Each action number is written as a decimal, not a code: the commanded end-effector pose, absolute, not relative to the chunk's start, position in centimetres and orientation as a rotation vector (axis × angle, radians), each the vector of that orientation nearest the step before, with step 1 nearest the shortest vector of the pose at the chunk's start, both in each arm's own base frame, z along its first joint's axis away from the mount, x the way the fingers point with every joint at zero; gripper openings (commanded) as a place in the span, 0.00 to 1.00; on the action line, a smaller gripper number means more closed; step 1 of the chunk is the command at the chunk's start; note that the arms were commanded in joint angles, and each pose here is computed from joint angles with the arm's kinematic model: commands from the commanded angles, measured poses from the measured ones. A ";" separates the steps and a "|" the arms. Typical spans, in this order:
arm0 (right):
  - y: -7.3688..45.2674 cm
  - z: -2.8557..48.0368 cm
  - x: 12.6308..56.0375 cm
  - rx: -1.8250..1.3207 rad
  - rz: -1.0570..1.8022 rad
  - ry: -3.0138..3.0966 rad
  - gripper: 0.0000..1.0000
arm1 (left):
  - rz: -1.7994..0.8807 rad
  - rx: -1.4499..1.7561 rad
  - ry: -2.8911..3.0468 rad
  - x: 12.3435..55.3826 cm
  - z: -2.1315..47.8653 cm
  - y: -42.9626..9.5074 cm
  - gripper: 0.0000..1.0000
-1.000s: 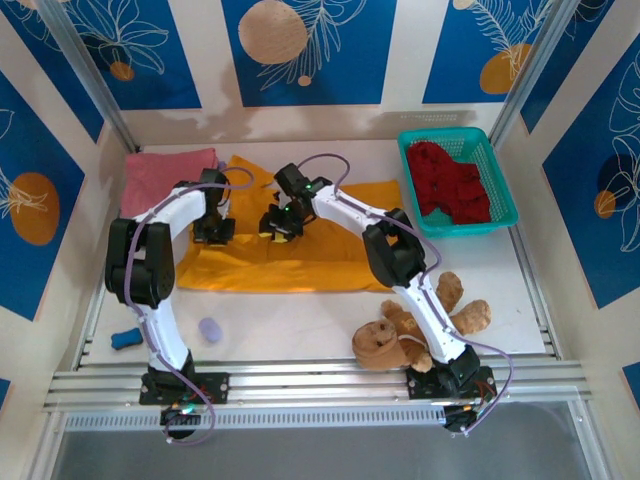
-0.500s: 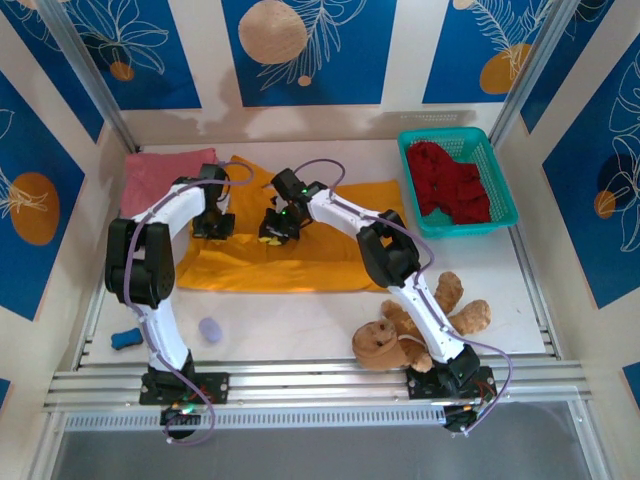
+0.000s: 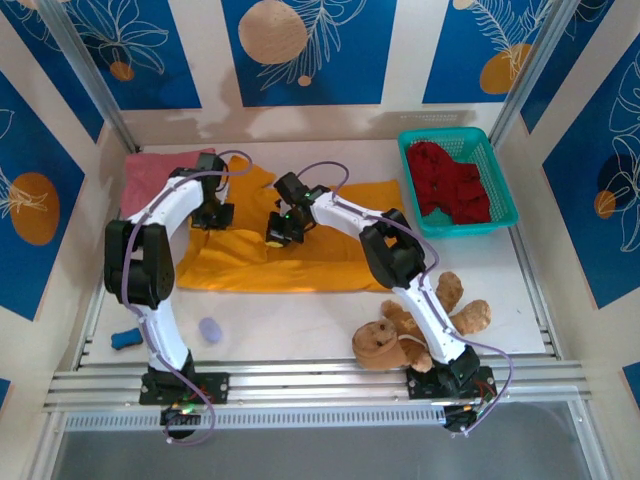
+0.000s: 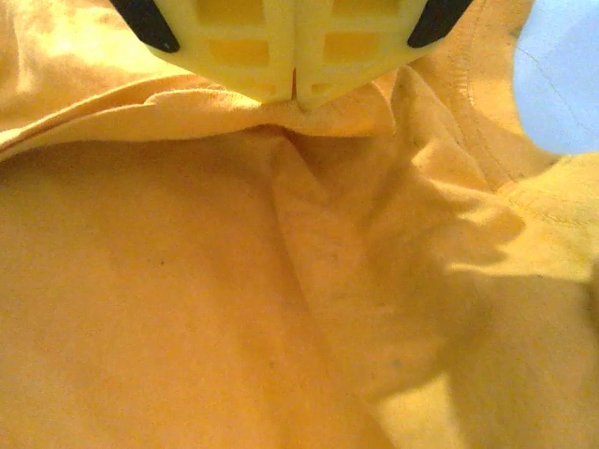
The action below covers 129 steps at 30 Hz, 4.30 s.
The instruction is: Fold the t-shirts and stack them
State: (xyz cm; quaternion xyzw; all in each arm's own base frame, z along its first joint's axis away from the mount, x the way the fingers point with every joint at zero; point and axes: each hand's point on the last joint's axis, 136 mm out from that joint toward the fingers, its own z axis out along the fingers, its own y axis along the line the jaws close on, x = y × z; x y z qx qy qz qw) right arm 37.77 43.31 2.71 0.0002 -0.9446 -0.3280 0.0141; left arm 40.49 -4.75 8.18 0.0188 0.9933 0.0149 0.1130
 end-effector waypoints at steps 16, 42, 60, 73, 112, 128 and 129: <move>41.7 5.1 39.5 -0.083 -1.028 -3.014 0.01 | 0.096 0.100 2.926 42.8 8.0 -5.1 0.00; 31.6 7.9 31.3 -0.028 -0.808 -3.016 0.47 | -0.280 -0.197 2.991 33.1 5.5 -8.7 0.48; 28.6 0.3 24.9 -0.122 -0.588 -2.816 0.44 | -0.166 -0.304 3.129 26.8 -1.0 -7.4 0.51; 26.6 1.1 20.8 -0.111 -0.548 -2.776 0.43 | -0.165 -0.378 3.167 22.8 0.3 -6.9 0.51; 15.2 11.2 38.8 -0.137 -0.398 -3.237 0.41 | -0.054 -0.133 2.786 49.4 10.9 -9.6 0.50; 14.5 10.5 45.2 -0.165 -0.434 -3.259 0.40 | 0.000 -0.264 2.693 58.6 5.8 -8.3 0.44; 14.4 10.6 45.3 -0.166 -0.441 -3.261 0.40 | 0.008 -0.257 2.700 58.6 5.4 -8.3 0.45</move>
